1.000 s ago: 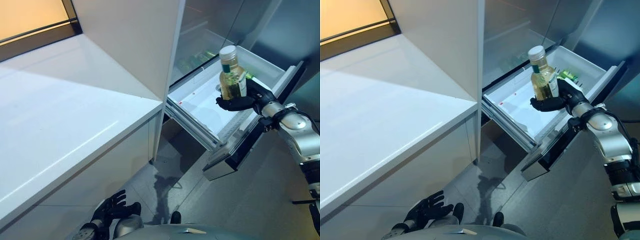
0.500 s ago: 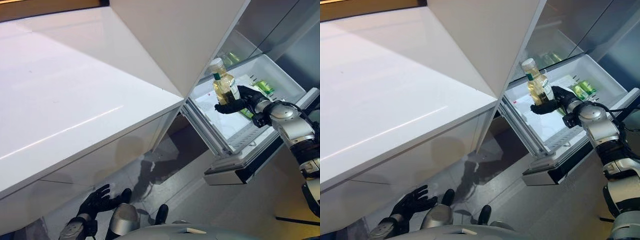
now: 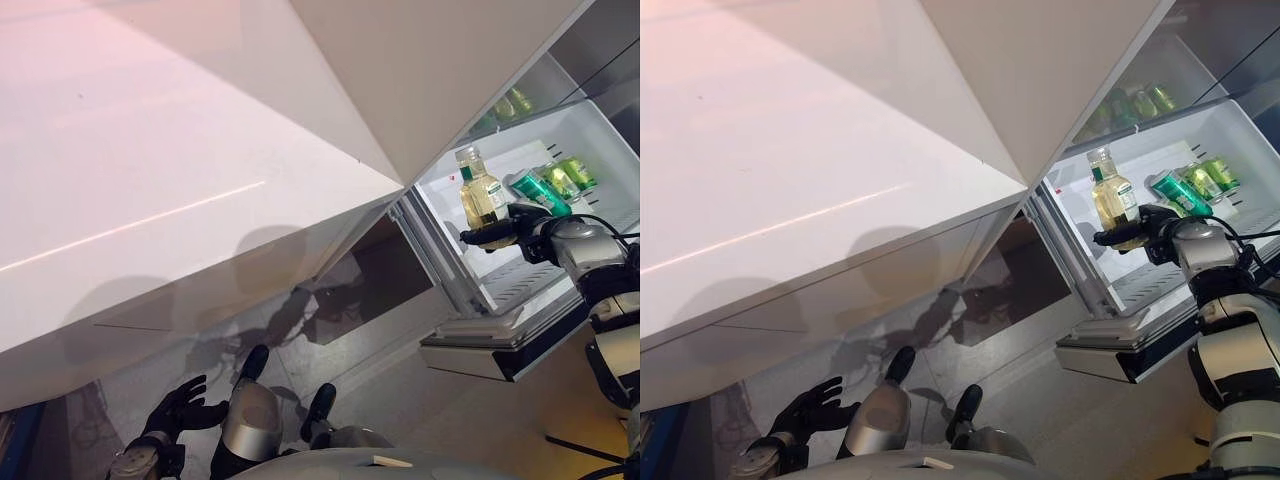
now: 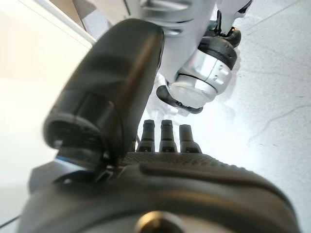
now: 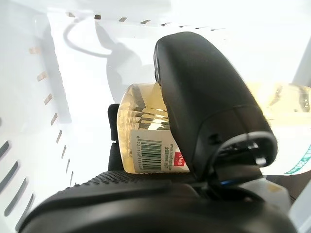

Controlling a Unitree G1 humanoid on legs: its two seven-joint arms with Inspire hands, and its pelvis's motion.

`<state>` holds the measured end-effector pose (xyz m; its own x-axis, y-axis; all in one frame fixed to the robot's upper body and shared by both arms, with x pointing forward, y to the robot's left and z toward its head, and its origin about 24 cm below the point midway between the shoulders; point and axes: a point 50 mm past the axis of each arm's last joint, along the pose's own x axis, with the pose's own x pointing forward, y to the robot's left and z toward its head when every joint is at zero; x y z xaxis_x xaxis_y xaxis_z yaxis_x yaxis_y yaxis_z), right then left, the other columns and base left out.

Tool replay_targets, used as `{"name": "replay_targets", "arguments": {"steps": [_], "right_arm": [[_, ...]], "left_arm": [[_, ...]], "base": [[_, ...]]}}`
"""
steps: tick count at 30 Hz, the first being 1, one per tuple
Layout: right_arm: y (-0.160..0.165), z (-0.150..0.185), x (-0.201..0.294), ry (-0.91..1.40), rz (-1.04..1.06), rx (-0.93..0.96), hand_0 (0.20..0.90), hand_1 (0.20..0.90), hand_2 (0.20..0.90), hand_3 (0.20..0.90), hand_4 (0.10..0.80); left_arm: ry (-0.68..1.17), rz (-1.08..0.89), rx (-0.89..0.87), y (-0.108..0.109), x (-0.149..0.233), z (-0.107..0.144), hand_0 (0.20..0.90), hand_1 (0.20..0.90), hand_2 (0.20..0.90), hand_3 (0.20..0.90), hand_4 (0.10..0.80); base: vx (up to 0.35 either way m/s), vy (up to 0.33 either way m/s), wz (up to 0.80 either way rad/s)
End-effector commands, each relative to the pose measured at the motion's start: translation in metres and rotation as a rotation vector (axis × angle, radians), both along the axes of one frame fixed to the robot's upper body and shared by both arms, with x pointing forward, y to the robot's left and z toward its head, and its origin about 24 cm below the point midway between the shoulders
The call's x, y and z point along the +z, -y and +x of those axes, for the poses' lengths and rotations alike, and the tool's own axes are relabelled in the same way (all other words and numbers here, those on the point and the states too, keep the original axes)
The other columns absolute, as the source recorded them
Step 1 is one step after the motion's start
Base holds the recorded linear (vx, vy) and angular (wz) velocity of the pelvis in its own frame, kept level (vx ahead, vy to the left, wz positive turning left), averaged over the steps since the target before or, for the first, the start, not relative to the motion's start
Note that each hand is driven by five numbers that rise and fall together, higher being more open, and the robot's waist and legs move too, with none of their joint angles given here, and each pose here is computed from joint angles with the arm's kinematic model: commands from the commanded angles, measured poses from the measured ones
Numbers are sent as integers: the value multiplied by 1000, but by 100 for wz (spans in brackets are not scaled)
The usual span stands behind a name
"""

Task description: Put drinks into fridge and close the fridge

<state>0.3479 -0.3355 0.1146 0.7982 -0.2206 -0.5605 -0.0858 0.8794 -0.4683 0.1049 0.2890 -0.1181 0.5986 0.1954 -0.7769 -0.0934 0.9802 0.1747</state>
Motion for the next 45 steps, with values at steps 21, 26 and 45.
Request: {"name": "replay_targets", "arguments": {"steps": [21, 26, 45], "right_arm": [[39, -10, 55, -203, -110, -45, 300, 300, 300, 200, 100], [36, -10, 46, -231, -95, -40, 300, 300, 300, 200, 100], [33, -12, 40, -309, -91, -12, 335, 335, 335, 241, 141]], "left_arm": [[-4, 47, -45, -9, 11, 5, 900, 900, 900, 900, 800], [6, 45, -48, -9, 13, 9, 900, 900, 900, 900, 800], [-33, 25, 17, -21, 26, 42, 900, 900, 900, 900, 800]], "base": [[2, -5, 2], [0, 0, 0], [28, 10, 0]]}}
